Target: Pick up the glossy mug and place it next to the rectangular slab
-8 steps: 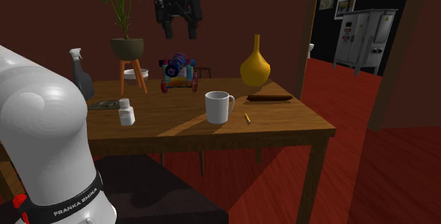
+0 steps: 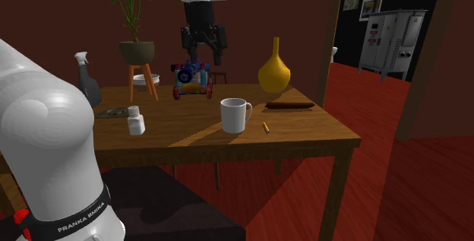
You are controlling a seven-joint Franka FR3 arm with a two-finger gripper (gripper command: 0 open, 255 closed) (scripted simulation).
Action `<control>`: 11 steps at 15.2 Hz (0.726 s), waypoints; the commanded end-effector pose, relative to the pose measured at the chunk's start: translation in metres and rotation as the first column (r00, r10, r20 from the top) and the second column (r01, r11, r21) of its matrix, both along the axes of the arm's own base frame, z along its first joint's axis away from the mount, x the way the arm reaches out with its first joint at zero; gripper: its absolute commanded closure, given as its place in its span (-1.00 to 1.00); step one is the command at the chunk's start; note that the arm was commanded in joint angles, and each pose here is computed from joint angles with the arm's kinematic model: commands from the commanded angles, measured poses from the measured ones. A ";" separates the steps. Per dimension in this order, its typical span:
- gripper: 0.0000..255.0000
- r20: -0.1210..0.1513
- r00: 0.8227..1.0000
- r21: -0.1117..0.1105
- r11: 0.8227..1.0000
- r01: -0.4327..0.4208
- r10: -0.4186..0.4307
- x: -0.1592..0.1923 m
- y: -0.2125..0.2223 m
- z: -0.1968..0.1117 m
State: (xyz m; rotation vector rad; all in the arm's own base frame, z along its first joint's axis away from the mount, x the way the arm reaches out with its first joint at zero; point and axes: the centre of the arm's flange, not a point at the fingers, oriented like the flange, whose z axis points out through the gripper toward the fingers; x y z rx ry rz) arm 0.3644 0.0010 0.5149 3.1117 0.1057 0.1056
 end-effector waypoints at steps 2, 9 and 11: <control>-1.00 -0.006 1.000 -0.006 1.000 0.003 -0.003 0.022 0.002 -0.033; -1.00 -0.025 1.000 -0.020 1.000 0.010 -0.011 0.075 0.010 -0.111; -1.00 -0.029 0.999 -0.022 1.000 0.012 -0.013 0.085 0.012 -0.127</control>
